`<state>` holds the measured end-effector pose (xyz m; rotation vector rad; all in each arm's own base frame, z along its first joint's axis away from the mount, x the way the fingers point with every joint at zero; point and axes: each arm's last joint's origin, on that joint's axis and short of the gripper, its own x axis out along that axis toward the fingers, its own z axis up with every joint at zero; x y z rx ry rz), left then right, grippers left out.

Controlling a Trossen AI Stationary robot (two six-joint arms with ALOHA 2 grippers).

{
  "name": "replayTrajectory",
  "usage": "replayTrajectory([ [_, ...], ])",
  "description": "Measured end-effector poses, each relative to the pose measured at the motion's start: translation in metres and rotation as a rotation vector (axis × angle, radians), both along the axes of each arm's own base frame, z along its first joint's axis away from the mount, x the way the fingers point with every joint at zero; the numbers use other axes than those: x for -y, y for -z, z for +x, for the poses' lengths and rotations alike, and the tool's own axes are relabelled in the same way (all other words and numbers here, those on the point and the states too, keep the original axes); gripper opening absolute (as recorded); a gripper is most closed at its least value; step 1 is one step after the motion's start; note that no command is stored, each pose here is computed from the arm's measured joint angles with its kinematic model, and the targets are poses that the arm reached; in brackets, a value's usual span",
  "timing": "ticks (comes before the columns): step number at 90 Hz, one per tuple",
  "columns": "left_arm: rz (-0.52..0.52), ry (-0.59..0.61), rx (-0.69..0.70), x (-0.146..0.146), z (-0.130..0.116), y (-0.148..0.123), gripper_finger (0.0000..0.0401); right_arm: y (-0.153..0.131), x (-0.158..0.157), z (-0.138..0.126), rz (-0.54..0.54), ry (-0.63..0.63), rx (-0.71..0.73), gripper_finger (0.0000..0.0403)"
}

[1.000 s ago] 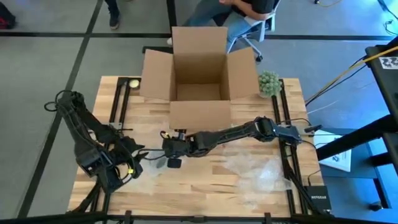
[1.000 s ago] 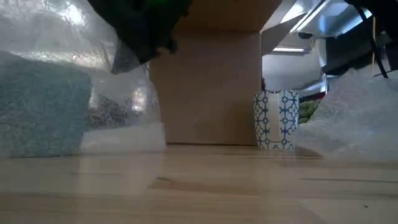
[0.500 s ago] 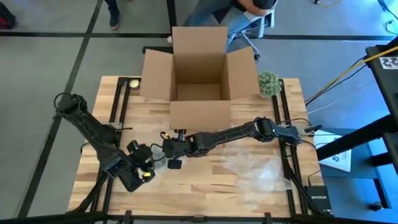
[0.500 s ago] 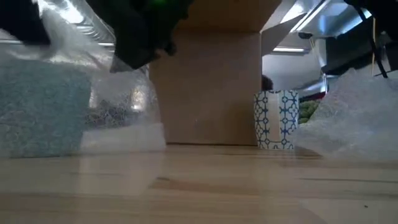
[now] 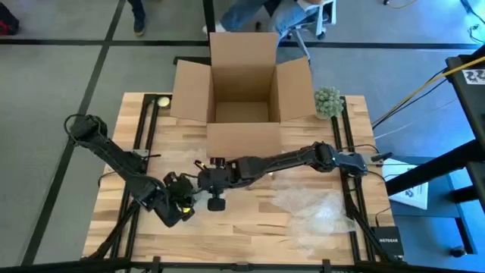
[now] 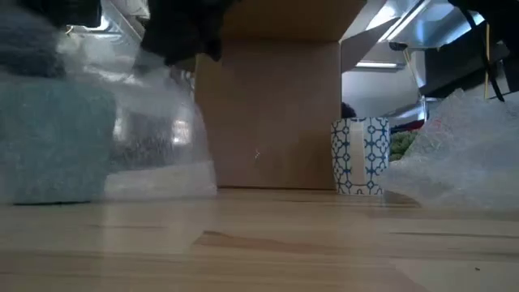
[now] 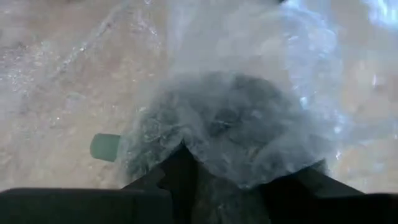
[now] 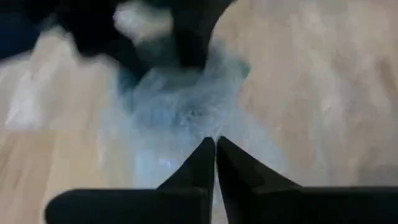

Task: Wrap mug
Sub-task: Wrap the green mug with bubble wrap

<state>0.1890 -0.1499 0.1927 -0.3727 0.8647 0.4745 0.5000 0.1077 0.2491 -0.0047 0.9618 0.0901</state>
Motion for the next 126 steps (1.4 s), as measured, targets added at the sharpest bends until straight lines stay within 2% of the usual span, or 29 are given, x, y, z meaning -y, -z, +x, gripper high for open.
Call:
replayTrajectory([
  [14, -0.005, 0.000, 0.016, 0.001, 0.001, -0.001, 0.0136, -0.019, -0.001, -0.009, 0.063, -0.058, -0.063, 0.0001],
  [23, -0.009, 0.012, 0.028, 0.002, 0.002, -0.001, 0.0136, -0.020, -0.006, -0.008, 0.085, -0.101, -0.050, 0.0001],
  [34, -0.007, 0.026, 0.036, 0.003, 0.003, -0.001, 0.0136, -0.018, -0.011, -0.012, 0.047, -0.161, -0.076, 0.0001],
  [51, 0.001, 0.035, 0.034, 0.003, 0.003, -0.001, 0.0136, -0.016, -0.012, -0.037, -0.034, -0.128, -0.289, 0.0001],
  [61, 0.005, 0.039, 0.033, 0.003, 0.003, -0.001, 0.0136, -0.018, -0.027, -0.059, -0.100, -0.119, -0.427, 0.0001],
  [72, 0.009, 0.042, 0.032, 0.003, 0.003, -0.001, 0.0136, -0.017, -0.048, -0.073, -0.182, -0.106, -0.472, 0.0001],
  [83, 0.010, 0.042, 0.033, 0.003, 0.003, -0.001, 0.0136, -0.018, -0.059, -0.075, -0.258, -0.095, -0.422, 0.0001],
  [92, 0.012, 0.044, 0.033, 0.003, 0.003, -0.001, 0.0136, -0.018, -0.065, -0.076, -0.248, -0.089, -0.412, 0.0001],
  [99, 0.012, 0.044, 0.033, 0.003, 0.003, -0.001, 0.0136, -0.020, -0.077, -0.083, -0.245, -0.162, -0.410, 0.0001],
  [105, 0.013, 0.044, 0.033, 0.003, 0.003, -0.001, 0.0136, -0.028, -0.095, -0.092, -0.254, -0.280, -0.373, 0.0001],
  [114, 0.018, 0.050, 0.031, 0.003, 0.003, -0.001, 0.0136, -0.048, -0.119, -0.094, -0.237, -0.416, -0.165, 0.0001],
  [120, 0.017, 0.050, 0.032, 0.003, 0.003, -0.001, 0.0136, -0.058, -0.129, -0.080, -0.202, -0.472, 0.041, 0.0001],
  [126, 0.018, 0.051, 0.031, 0.003, 0.003, -0.001, 0.0136, -0.056, -0.134, -0.065, -0.169, -0.550, 0.195, 0.0001],
])
